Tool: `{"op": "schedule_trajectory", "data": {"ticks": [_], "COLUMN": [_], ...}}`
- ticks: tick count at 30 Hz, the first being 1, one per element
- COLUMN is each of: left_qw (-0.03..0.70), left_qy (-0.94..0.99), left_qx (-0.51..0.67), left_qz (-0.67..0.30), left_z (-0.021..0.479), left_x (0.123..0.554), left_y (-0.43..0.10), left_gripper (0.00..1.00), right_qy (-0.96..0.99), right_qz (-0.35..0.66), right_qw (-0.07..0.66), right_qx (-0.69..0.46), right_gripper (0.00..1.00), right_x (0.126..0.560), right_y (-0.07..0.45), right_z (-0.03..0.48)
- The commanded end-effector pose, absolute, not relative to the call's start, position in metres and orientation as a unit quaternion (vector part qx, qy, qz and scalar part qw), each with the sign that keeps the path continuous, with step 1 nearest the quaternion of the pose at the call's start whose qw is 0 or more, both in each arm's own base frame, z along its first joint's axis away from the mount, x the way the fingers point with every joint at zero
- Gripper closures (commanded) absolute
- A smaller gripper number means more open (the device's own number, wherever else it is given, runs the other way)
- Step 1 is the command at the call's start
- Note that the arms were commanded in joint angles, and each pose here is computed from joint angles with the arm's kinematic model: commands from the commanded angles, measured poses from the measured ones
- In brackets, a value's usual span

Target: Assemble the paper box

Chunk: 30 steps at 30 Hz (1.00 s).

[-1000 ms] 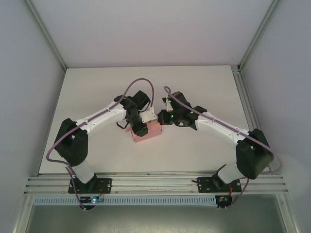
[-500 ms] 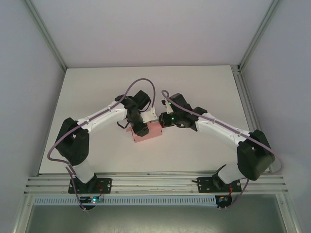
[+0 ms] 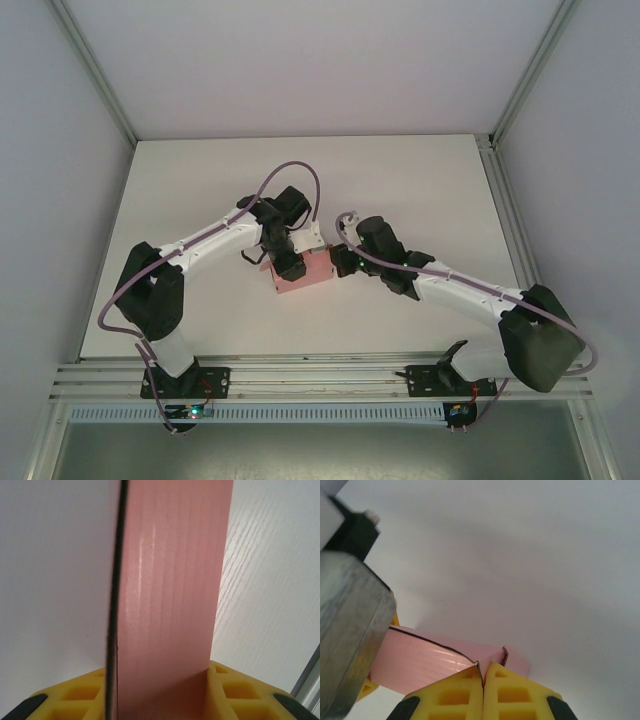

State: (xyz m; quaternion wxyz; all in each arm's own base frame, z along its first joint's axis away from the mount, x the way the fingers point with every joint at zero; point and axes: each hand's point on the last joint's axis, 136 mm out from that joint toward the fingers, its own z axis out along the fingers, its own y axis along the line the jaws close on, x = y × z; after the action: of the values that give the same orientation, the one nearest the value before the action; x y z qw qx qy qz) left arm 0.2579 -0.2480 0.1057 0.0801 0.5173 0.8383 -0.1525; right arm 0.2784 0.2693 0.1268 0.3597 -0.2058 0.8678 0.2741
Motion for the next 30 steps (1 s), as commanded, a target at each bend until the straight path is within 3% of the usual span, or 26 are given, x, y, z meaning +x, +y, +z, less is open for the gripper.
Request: {"op": "schedule_trajectory", "data": {"ticks": [1,10,19,30], "left_qw": [0.137,0.155,0.170,0.220], "left_qy": [0.821,0.822,0.828,0.834], "left_qx": [0.528,0.517,0.503,0.469], "left_qz": [-0.169,-0.180,-0.182,-0.188], "left_z": [0.105,0.118,0.135,0.182], "left_x": [0.283,0.287,0.291,0.279], "left_y": [-0.276,-0.282,-0.284,-0.272], "left_gripper": [0.63,0.60,0.54,0.20], "right_qy": [0.869,0.849,0.852,0.868], "right_qz": [0.261,0.270,0.249,0.208], "right_qw": [0.286,0.338,0.348,0.372], "right_qx": [-0.308,-0.304,-0.301,-0.254], "right_gripper": [1.00,1.00,1.00,1.00], "right_x": [0.232,0.236,0.233,0.249], "right_y": [0.271,0.282,0.281,0.282], "right_z": [0.076,0.097,0.078,0.128]}}
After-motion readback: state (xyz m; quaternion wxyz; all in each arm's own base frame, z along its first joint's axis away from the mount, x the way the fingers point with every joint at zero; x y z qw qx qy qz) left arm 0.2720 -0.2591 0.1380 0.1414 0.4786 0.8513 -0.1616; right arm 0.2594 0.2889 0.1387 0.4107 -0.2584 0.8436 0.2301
